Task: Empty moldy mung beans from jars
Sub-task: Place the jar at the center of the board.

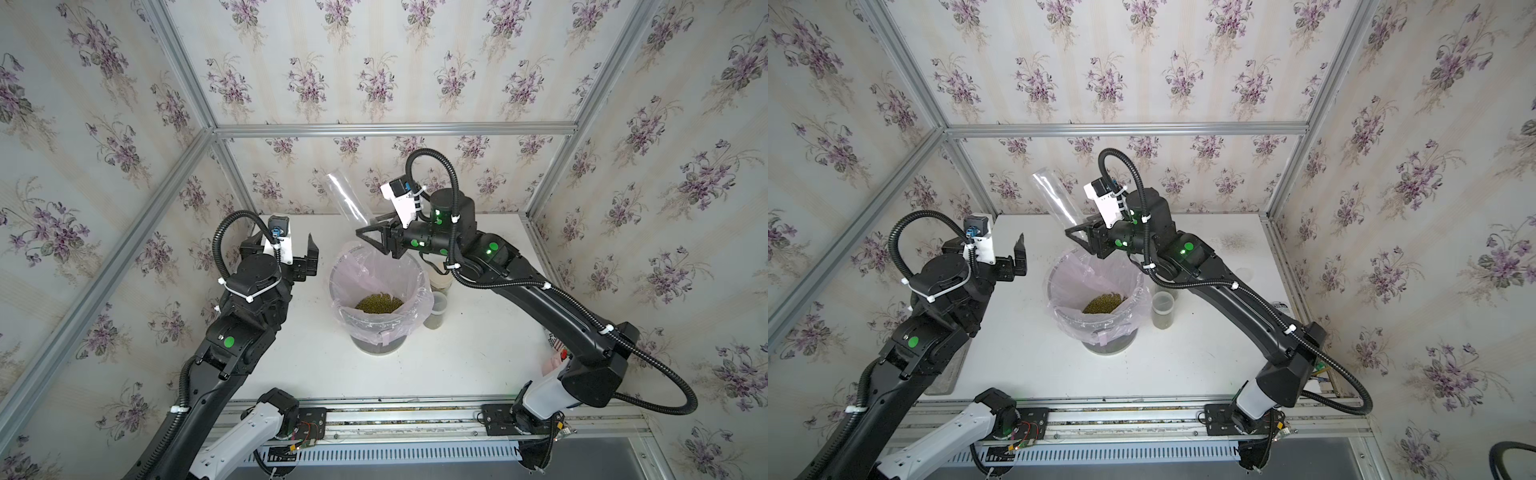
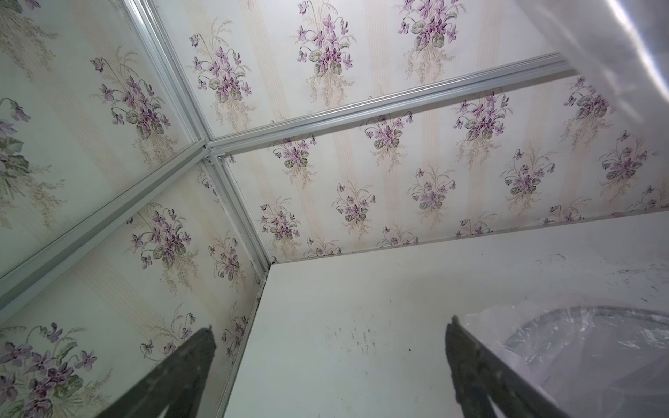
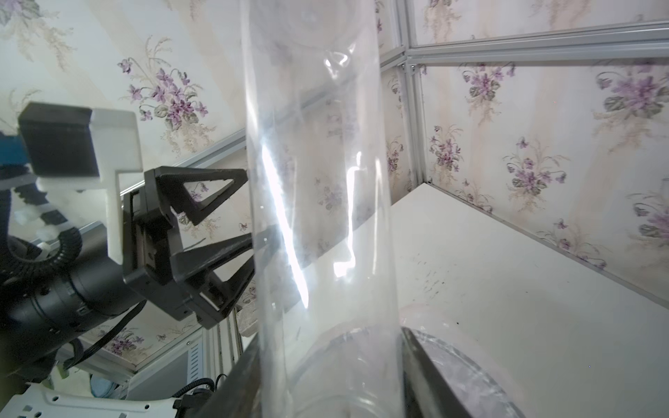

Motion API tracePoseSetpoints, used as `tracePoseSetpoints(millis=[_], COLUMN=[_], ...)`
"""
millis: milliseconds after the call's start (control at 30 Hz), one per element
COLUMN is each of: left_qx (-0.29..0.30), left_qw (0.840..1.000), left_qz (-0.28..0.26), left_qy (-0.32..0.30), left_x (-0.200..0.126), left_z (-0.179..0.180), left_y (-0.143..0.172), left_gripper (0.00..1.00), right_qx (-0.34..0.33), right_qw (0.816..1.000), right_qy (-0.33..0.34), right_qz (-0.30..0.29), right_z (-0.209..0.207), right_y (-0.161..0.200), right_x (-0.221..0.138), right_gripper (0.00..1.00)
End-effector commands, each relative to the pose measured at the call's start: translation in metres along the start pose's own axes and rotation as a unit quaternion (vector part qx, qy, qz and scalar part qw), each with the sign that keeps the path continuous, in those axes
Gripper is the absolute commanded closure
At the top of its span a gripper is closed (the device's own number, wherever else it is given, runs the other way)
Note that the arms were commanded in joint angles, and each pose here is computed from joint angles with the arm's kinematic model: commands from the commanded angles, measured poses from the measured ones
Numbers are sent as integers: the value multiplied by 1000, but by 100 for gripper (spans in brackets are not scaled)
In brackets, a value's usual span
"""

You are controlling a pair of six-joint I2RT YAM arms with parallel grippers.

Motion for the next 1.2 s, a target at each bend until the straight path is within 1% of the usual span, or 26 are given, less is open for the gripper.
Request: tracePoseSetpoints(millis=[0, 100, 200, 267, 367, 500, 600, 733, 967, 1167], left_qx=[-8, -6, -4, 1, 2, 3, 6, 6, 5, 2], left_qw=[1000, 1000, 1000, 1000, 1000, 1000, 1000, 1000, 1000, 1000], left_qz=[-13, -15, -18, -19, -20, -21, -19, -24, -25, -26], left_qy=[-7, -5, -5, -4, -4, 0, 0, 0, 4, 7], left_x=[1, 0, -1, -1, -1, 0, 1, 1, 3, 3], left_z=[2, 2, 2, 1, 1, -1, -2, -2, -5, -6], left_y=[-4, -3, -2, 0, 1, 5, 9, 9, 13, 12], left_gripper=[0, 0, 0, 0, 0, 0, 0, 0, 0, 0], right_qx=[20, 37, 52, 80, 105, 128, 144, 156, 159, 160], right_qw=[997, 991, 981, 971, 960, 940, 932, 929, 928, 911], right_qy=[64, 124, 185, 224, 259, 314, 330, 334, 336, 376], right_qz=[31, 33, 32, 27, 21, 31, 34, 39, 37, 54], right_z=[-34, -71, -109, -141, -168, -200, -215, -224, -228, -242], right_y=[4, 0, 1, 4, 12, 30, 43, 55, 54, 68], right_x=[-13, -32, -57, -83, -111, -140, -153, -154, -154, -166], right_gripper=[79, 79, 79, 79, 79, 78, 78, 78, 78, 78])
Point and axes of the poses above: each gripper's point midway between its finger pads, its own x axis out along the fingers, its own z axis along the line the jaws close on, y = z × x, the point moved 3 cm from there along -x, back along the fingers, and after that the axes turned 4 degrees about -x, right-handed, at the moved point
